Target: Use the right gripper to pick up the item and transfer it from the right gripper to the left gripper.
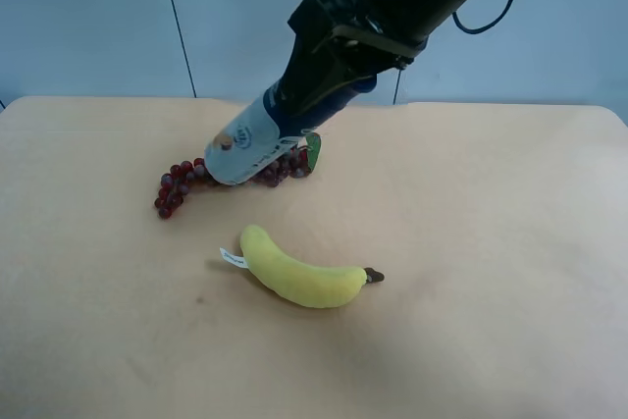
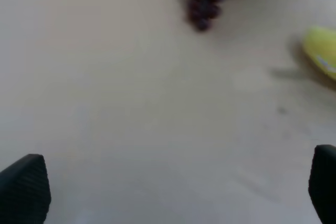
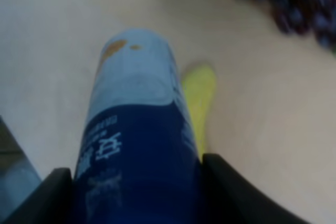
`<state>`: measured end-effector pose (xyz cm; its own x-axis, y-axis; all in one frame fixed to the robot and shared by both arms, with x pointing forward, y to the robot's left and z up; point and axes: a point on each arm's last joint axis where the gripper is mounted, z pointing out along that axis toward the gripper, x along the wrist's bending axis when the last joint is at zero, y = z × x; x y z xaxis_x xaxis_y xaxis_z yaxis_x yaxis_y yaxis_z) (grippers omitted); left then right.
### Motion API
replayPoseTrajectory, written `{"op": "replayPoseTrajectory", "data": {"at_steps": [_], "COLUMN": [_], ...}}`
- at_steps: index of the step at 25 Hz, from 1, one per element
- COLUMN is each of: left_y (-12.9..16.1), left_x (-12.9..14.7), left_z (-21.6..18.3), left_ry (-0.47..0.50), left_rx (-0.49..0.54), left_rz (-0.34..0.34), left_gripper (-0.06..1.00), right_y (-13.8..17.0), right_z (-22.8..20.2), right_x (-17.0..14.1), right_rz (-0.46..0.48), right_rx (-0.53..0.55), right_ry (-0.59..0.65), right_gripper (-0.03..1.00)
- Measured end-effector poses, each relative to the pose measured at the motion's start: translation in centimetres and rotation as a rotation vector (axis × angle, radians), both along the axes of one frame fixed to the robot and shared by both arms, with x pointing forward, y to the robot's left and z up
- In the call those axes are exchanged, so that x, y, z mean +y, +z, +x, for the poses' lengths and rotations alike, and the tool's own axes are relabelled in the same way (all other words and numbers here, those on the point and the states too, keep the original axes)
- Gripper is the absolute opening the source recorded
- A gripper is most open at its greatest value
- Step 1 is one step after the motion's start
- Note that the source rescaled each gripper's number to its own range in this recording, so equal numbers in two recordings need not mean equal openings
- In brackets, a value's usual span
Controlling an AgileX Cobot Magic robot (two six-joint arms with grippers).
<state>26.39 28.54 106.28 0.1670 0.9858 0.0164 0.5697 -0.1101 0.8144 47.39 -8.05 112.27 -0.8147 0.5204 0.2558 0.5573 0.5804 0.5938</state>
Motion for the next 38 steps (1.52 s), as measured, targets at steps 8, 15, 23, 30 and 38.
{"op": "replayPoseTrajectory", "data": {"at_steps": [8, 15, 23, 30, 38], "left_y": [2.1, 1.7, 3.3, 4.0, 2.7], "left_x": [-2.1, -3.0, -4.2, -6.1, -9.2], "left_z": [1.7, 2.7, 4.9, 7.6, 10.6], "left_ry": [-0.328, -0.504, -0.632, -0.748, -0.855], "left_rx": [-0.052, 0.026, 0.044, 0.091, 0.114], "left_rz": [-0.034, -0.026, 0.032, 0.150, 0.241], "left_gripper": [1.00, 1.00, 1.00, 1.00, 1.00], "right_y": [-0.8, -0.6, -0.8, -0.8, -0.8], "right_z": [0.4, -0.2, -1.9, -2.1, -2.2], "right_x": [1.9, 2.6, 4.1, 4.0, 4.0], "right_rz": [0.126, 0.172, 0.163, 0.159, 0.161], "right_rx": [0.052, 0.065, 0.093, 0.109, 0.127], "right_ry": [0.093, 0.130, 0.205, 0.206, 0.207], "right_gripper": [0.01, 0.01, 0.01, 0.01, 0.01]}}
